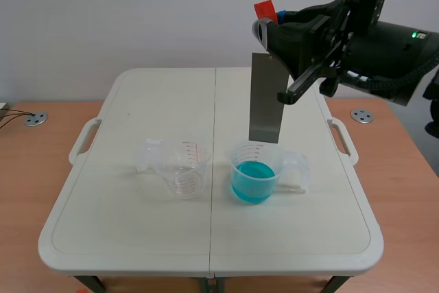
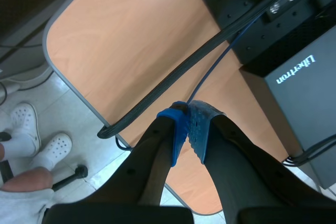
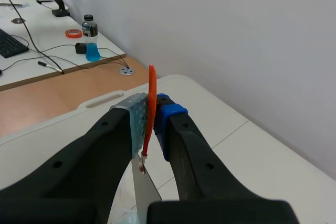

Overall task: Hold the metal plate by the orange handle, dip it into the blue solution, take it out and point at it, then put the plate back in the beaker on the left.
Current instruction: 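Lower the plate into the blue solution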

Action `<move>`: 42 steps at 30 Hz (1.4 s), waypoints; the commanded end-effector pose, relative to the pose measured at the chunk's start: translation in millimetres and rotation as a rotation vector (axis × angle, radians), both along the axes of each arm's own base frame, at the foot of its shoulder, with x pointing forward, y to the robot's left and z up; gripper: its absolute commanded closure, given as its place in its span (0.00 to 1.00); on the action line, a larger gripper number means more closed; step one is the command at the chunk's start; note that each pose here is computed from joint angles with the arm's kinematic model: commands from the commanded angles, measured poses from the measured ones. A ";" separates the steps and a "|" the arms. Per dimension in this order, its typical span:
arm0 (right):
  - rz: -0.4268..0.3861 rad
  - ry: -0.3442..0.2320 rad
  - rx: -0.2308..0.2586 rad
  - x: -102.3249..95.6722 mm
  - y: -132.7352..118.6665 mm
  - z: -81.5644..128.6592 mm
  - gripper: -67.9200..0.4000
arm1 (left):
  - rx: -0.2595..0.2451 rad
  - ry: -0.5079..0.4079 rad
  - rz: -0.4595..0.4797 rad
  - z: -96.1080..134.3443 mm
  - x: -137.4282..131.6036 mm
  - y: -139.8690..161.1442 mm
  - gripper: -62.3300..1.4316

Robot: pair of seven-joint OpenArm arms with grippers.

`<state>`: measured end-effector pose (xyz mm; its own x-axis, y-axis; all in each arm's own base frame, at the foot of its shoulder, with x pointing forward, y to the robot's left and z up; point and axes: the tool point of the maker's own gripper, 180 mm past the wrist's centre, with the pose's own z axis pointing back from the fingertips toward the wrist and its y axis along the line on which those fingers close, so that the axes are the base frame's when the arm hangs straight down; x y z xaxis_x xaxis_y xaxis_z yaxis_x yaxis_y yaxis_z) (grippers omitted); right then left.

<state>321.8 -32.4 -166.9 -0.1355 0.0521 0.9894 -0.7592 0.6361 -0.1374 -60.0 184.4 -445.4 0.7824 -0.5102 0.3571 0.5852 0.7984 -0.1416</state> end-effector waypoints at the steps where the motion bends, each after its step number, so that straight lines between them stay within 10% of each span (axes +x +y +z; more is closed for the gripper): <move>1: 0.005 -0.019 0.030 1.3 0.7 7.7 0.98 | -0.009 -0.001 0.009 -1.7 -0.1 -2.3 0.95; 42: 0.037 0.106 0.074 3.0 12.0 -57.1 0.98 | 0.006 0.054 0.010 -18.1 -13.9 2.3 0.95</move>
